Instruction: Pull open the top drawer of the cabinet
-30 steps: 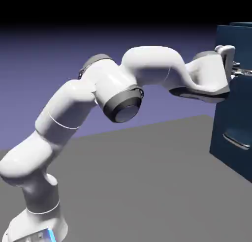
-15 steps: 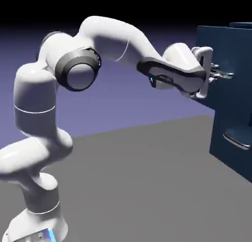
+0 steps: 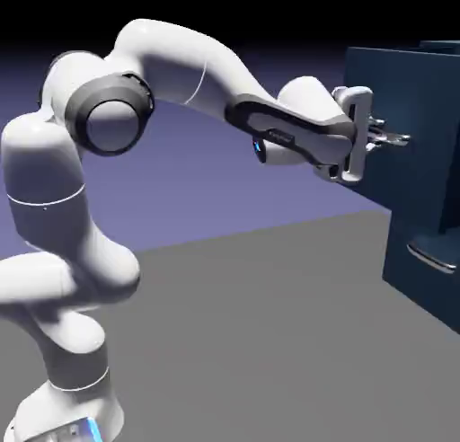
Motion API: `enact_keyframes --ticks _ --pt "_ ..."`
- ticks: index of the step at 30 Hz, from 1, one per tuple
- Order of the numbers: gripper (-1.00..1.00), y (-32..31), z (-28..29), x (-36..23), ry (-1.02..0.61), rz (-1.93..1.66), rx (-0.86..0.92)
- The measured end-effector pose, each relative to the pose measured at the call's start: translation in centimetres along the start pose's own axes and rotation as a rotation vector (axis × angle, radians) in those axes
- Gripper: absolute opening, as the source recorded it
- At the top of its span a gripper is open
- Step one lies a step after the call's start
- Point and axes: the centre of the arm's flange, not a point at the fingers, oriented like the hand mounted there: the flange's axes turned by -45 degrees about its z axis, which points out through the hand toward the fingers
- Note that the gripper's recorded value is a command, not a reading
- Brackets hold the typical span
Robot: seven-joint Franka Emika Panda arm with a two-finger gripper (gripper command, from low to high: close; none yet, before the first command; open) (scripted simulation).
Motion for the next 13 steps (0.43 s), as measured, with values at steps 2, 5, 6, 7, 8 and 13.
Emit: enact_keyframes --ticks 2,5,6,7,8,13 --pt "-1.0 0.0 -1.1 0.0 0.0 0.0 0.0" --pt "-1.0 0.0 -3.2 0.0 0.0 0.0 0.0" --pt "-1.0 0.0 -4.0 0.0 0.0 0.0 0.0" --pt "-1.0 0.0 -4.9 0.0 0.0 0.0 0.0" --pt "-1.0 0.0 -5.9 0.0 0.0 0.0 0.0" --pt "1.0 0.0 -9.1 0.0 -0.001 0.003 -0.003"
